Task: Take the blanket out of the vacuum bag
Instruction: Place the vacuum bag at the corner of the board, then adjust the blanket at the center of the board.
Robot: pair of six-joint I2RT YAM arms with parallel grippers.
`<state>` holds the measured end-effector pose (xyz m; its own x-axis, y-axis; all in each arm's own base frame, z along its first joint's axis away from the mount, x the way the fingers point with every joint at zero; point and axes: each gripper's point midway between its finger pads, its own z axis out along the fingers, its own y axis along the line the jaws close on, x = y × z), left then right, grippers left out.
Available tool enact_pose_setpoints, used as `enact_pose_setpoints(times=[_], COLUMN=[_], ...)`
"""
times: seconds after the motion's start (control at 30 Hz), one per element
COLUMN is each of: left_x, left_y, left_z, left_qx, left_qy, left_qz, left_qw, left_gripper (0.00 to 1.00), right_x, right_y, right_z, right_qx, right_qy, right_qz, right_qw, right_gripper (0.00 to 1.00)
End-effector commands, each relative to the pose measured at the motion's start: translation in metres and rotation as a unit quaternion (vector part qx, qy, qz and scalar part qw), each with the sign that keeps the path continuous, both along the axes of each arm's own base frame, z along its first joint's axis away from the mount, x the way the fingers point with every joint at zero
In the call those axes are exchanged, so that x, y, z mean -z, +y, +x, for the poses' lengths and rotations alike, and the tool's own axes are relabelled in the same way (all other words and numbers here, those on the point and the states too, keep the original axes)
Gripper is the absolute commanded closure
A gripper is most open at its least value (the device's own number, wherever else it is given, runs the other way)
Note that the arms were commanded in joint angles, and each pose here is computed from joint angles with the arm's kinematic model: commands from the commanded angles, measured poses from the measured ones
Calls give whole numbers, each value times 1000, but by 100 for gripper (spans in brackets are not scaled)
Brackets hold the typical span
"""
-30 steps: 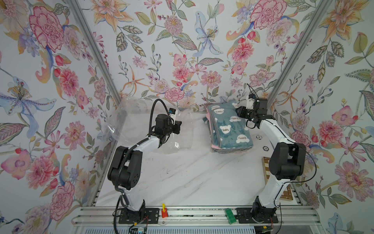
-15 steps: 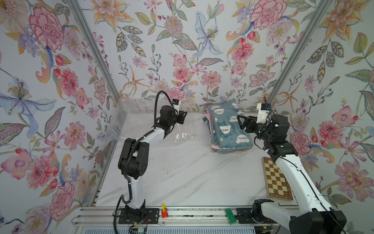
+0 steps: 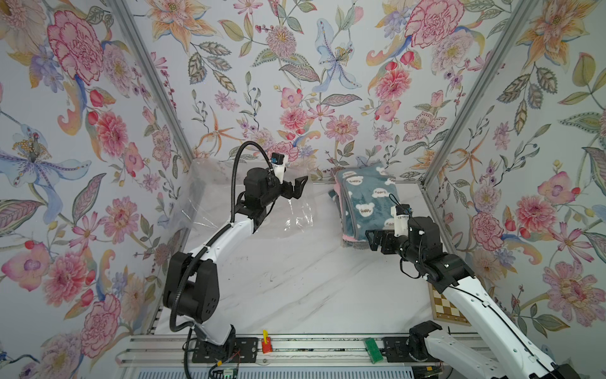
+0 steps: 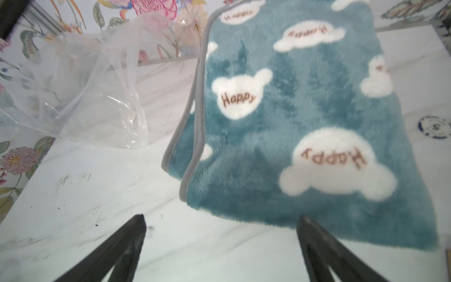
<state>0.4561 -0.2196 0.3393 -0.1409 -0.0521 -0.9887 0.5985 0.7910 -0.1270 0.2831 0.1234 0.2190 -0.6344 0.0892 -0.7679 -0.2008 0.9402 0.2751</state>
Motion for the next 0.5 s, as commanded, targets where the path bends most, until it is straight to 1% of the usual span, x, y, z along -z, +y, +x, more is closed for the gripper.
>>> enact_pose_setpoints(times=[0.0,0.1,0.23,0.37,0.47], left_x=[-1,12,40,57,63], left_y=[10,25,44,60,67], left_z=[-35,-67,-101,-116,-121], left_qx=[1,-13,-34,-63,-75], left_qy=[25,54,95,114,118], left_qz=[-21,-33,-15,15,22], left_qw=[999,998,995,991,990], left_gripper=[1,1,1,1,0], right_x=[50,80,108,122,126], right_y=[-13,-10,-7,-9,-11], right_z=[-17,-18,-8,5,17], right_qx=[41,43,49,63,73], right_qy=[69,97,103,79,64], right_qz=[-29,-37,-45,-51,-67], right_qw=[996,994,992,994,993], right_gripper=[1,1,1,1,1])
